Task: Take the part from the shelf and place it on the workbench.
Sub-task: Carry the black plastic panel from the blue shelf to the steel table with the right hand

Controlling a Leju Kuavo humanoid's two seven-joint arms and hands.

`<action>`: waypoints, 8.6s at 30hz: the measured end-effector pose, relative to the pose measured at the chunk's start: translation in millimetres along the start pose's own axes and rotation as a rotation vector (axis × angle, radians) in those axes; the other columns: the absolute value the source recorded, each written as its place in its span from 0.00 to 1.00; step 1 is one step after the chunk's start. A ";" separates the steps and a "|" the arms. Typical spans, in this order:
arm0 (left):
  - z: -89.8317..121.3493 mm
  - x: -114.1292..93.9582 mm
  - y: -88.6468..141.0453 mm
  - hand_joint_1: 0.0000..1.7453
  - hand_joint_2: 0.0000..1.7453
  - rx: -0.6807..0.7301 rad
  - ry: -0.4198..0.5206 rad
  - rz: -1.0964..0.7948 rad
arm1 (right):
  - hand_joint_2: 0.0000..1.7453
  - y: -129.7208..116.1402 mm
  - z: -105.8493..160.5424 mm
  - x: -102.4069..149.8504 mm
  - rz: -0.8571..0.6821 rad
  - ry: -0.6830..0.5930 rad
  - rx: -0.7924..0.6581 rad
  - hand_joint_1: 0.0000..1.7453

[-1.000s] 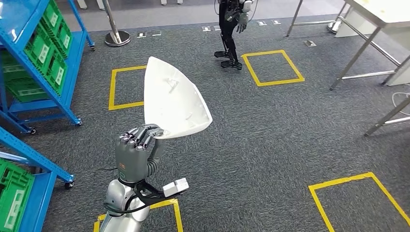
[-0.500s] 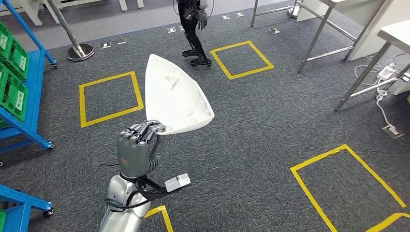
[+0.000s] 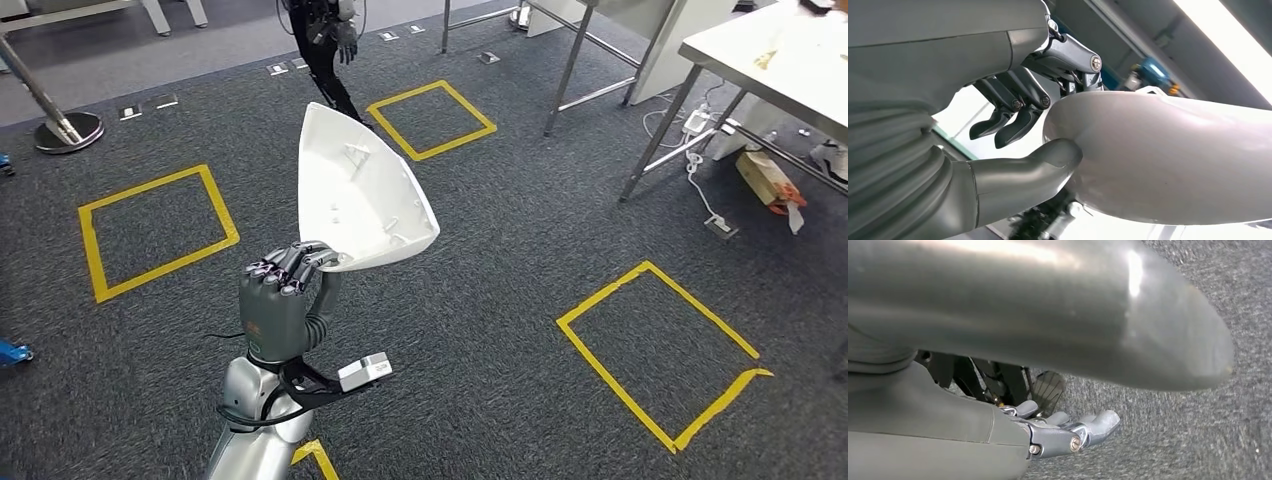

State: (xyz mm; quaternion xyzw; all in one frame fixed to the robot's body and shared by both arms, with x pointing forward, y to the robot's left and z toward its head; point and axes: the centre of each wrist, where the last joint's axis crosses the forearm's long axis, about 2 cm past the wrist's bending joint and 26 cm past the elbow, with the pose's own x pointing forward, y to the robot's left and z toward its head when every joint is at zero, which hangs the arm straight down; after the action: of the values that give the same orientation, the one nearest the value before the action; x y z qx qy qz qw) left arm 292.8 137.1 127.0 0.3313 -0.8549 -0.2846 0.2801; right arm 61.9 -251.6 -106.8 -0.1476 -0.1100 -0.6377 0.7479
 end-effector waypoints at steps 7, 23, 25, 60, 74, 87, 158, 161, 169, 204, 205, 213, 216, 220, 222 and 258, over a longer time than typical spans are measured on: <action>-7.9 5.1 -0.5 1.00 1.00 0.009 0.005 0.011 | 0.00 3.2 0.6 0.5 -0.002 0.010 0.005 0.00; -17.8 21.4 -7.9 1.00 1.00 0.000 -0.019 0.067 | 0.00 1.8 1.4 -2.1 -0.001 0.014 0.005 0.00; -19.7 23.4 -8.2 1.00 1.00 0.002 -0.022 0.072 | 0.00 0.1 1.1 -2.4 0.001 0.011 0.002 0.00; -16.0 12.5 -2.8 1.00 1.00 0.028 0.025 0.060 | 0.00 -3.3 1.4 -5.1 0.005 0.032 -0.004 0.00; -17.9 11.9 -0.3 1.00 1.00 0.042 0.023 0.060 | 0.00 -1.7 1.5 -4.2 0.005 0.044 -0.005 0.00; -18.0 12.6 0.3 1.00 1.00 0.044 0.011 0.058 | 0.00 -2.2 1.5 -4.7 0.005 0.048 -0.003 0.00; -18.8 14.9 1.5 1.00 1.00 0.046 0.002 0.054 | 0.00 -0.5 2.3 -5.5 0.001 0.040 0.012 0.00; -18.9 14.9 1.5 1.00 1.00 0.047 0.004 0.056 | 0.00 1.6 2.6 -5.1 -0.001 0.040 0.017 0.00; -16.6 14.4 2.1 1.00 1.00 0.041 -0.003 0.045 | 0.00 0.7 2.5 -5.2 0.001 0.049 0.011 0.00; -15.7 13.0 1.9 1.00 1.00 0.040 -0.010 0.045 | 0.00 0.0 2.4 -5.5 0.001 0.062 0.011 0.00; -15.7 13.0 1.8 1.00 1.00 0.040 -0.011 0.045 | 0.00 0.3 2.4 -5.4 0.001 0.062 0.012 0.00; -16.4 12.6 1.6 1.00 1.00 0.041 -0.022 0.044 | 0.00 0.2 2.4 -5.3 0.000 0.066 0.014 0.00; -15.5 12.4 0.9 1.00 1.00 0.037 -0.021 0.044 | 0.00 -1.0 2.2 -5.6 0.001 0.066 0.012 0.00; -15.6 12.4 0.6 1.00 1.00 0.036 -0.021 0.044 | 0.00 -0.4 2.3 -5.5 0.000 0.063 0.016 0.00; -15.8 12.4 0.7 1.00 1.00 0.036 -0.022 0.044 | 0.00 0.3 2.4 -5.3 -0.002 0.063 0.020 0.00; -16.0 10.1 -0.5 1.00 1.00 0.025 -0.021 0.031 | 0.00 -0.1 2.4 -5.6 -0.002 0.061 0.022 0.00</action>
State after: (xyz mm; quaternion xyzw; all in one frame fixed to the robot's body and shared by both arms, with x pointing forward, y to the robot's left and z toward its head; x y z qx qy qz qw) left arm 297.4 124.6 140.6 0.3185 -0.8662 -0.2732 0.2712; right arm 60.9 -245.6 -106.5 -0.1196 -0.0942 -0.6415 0.7519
